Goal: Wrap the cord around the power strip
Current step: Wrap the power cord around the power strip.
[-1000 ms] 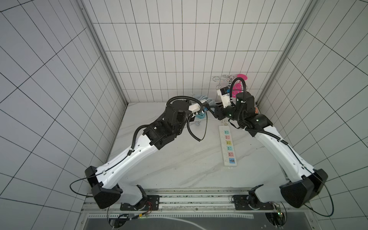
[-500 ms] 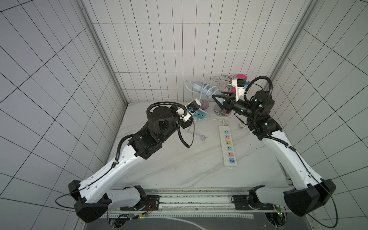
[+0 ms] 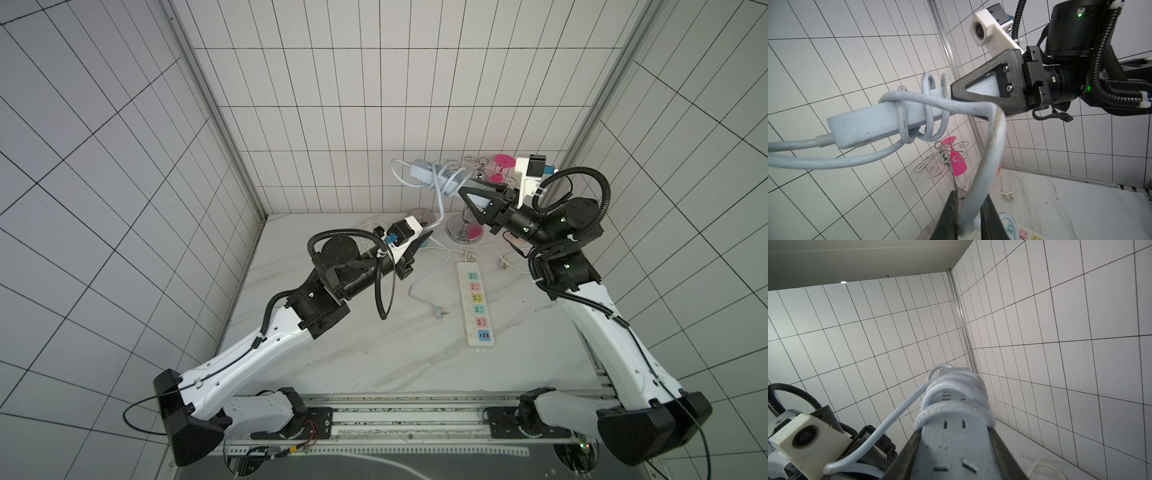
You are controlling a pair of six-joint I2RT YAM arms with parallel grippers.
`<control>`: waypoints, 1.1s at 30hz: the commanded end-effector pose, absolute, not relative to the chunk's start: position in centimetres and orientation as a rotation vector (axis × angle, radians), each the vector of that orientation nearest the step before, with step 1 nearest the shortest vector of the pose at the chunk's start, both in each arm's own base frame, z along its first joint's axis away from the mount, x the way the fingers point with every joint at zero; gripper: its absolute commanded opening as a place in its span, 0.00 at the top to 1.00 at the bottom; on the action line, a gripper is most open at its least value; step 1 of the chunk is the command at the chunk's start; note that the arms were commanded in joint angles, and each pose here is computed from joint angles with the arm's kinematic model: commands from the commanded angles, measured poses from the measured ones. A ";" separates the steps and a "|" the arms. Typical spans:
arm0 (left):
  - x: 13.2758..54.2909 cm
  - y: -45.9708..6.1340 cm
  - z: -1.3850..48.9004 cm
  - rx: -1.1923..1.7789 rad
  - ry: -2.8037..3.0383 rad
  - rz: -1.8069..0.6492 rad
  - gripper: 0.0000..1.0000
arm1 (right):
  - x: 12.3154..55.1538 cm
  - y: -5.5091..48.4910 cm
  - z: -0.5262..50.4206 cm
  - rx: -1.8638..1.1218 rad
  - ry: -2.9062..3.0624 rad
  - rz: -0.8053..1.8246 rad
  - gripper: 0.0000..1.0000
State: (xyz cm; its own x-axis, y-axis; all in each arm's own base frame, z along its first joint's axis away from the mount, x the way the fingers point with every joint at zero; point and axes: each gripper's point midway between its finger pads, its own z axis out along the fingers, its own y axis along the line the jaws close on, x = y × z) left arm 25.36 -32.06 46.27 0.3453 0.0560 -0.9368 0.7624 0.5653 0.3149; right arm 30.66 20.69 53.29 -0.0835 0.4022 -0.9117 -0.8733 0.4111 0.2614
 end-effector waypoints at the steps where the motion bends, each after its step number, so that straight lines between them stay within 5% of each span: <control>1: 24.7 -32.8 45.6 0.878 1.138 -0.626 0.78 | 27.5 19.7 56.4 -0.526 1.067 1.164 1.00; 18: 21.6 -30.3 42.4 0.881 1.112 -0.675 0.51 | 23.4 18.8 64.7 -0.629 0.919 1.198 1.00; 33: 21.0 -27.0 37.0 0.944 1.232 -0.545 0.49 | 22.4 18.2 66.3 -0.671 0.923 1.170 1.00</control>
State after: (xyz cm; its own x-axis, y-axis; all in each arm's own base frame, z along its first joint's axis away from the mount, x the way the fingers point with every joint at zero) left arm 20.59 -27.71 38.61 0.3059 0.0747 -0.9491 0.8029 0.5154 0.2994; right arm 25.97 19.46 61.89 -0.0035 0.4311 -0.9023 -0.9537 0.2698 0.1326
